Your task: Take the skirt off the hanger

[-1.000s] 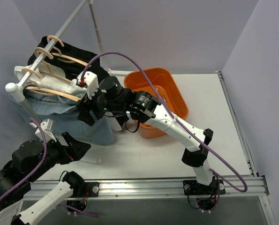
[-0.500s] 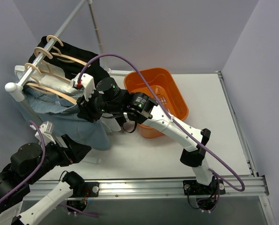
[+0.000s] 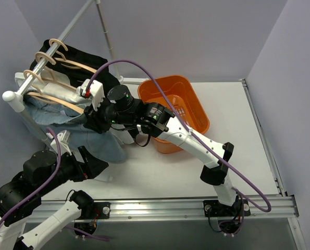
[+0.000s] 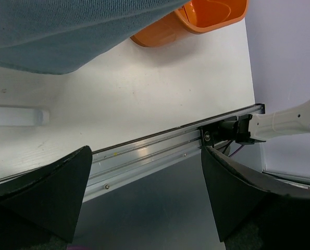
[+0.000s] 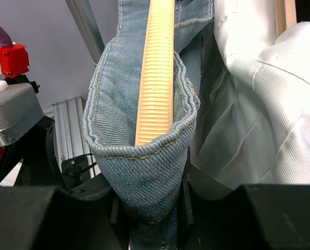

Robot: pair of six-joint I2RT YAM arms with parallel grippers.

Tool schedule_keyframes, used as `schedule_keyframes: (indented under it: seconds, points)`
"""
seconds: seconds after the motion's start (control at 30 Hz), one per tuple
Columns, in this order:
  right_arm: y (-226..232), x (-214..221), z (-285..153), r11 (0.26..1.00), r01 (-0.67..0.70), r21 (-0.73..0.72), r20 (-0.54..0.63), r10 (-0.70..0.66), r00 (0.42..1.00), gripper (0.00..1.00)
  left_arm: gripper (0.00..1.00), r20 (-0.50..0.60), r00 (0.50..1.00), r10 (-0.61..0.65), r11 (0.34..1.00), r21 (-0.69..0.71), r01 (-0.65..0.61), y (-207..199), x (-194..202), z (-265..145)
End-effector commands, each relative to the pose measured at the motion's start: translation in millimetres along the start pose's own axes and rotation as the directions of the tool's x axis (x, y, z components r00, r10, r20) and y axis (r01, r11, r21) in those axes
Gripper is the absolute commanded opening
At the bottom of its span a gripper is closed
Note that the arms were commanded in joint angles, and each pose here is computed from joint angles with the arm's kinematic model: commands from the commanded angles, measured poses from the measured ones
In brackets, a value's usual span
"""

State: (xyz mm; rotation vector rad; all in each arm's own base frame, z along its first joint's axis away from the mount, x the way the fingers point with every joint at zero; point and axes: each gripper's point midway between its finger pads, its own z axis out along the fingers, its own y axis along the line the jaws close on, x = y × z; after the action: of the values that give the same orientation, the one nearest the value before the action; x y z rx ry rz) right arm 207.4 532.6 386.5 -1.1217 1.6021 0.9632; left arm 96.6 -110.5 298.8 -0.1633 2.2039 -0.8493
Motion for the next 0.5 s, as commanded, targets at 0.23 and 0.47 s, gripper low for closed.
schedule_keyframes:
  seconds: [0.23, 0.47]
  points:
    - [12.9, -87.2, -35.8, 0.995, 0.1, 0.01, 0.265, -0.099, 0.959, 0.0, 0.95, 0.015, 0.998, 0.054, 0.995, 0.079, -0.055, -16.2, -6.5, -6.0]
    - [14.6, -103.1, -36.7, 0.993, 0.108, 0.038, 0.308, -0.115, 0.944, 0.0, 0.95, -0.017, 0.996, 0.088, 0.993, 0.083, -0.086, -18.2, -3.4, -2.2]
